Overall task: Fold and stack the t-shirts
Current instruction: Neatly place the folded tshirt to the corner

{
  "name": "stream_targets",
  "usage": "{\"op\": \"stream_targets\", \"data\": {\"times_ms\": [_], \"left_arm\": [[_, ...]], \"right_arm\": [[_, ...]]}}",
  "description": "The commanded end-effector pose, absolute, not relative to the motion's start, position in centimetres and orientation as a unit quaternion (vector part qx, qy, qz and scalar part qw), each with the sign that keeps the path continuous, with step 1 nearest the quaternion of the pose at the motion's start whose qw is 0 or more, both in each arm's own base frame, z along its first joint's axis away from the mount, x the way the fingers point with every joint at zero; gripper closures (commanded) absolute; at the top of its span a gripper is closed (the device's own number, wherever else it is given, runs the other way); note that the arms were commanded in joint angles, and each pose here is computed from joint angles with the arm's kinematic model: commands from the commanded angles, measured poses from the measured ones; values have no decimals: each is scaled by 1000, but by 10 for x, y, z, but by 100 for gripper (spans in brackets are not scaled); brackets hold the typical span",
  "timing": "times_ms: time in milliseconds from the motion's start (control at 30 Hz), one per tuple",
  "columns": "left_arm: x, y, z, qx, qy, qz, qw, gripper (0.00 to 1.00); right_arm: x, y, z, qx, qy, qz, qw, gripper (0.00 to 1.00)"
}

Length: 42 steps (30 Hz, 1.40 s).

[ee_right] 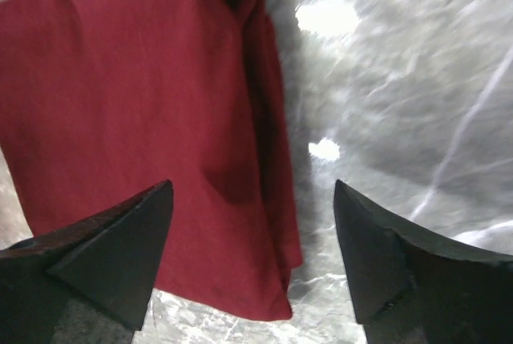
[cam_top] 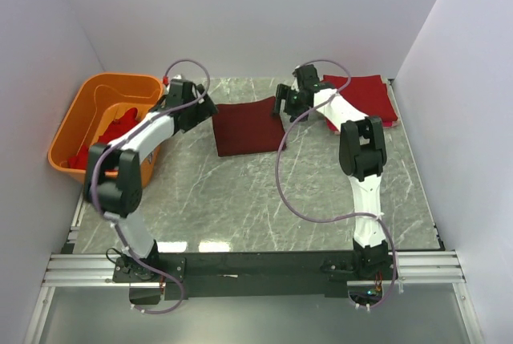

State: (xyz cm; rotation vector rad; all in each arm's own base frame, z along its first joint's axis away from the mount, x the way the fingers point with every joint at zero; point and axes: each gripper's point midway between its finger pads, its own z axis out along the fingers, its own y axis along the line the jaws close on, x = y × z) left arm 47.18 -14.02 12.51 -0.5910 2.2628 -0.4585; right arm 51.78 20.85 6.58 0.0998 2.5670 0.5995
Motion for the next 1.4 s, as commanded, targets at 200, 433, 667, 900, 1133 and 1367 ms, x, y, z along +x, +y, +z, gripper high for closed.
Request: {"op": "stream_targets", "data": {"times_ms": [200, 433, 667, 900, 1133, 1367], "left_arm": [[426, -128, 163, -221, 854, -203, 426, 0], [399, -112, 183, -235, 835, -197, 457, 0], [370, -93, 178, -256, 826, -177, 470, 1], [351, -80, 180, -272, 824, -157, 471, 1], [333, -68, 194, -292, 803, -156, 496, 1], [330, -68, 201, -290, 794, -167, 508, 1]], "right_arm": [[505, 214, 60, 10, 952, 188, 242, 24], [494, 215, 39, -2, 963, 151, 221, 33], [489, 229, 24, -28, 969, 131, 208, 39], [479, 239, 6, -43, 976, 99, 191, 57], [485, 239, 30, -78, 958, 39, 271, 91], [496, 210, 75, -113, 926, -69, 354, 100]]}}
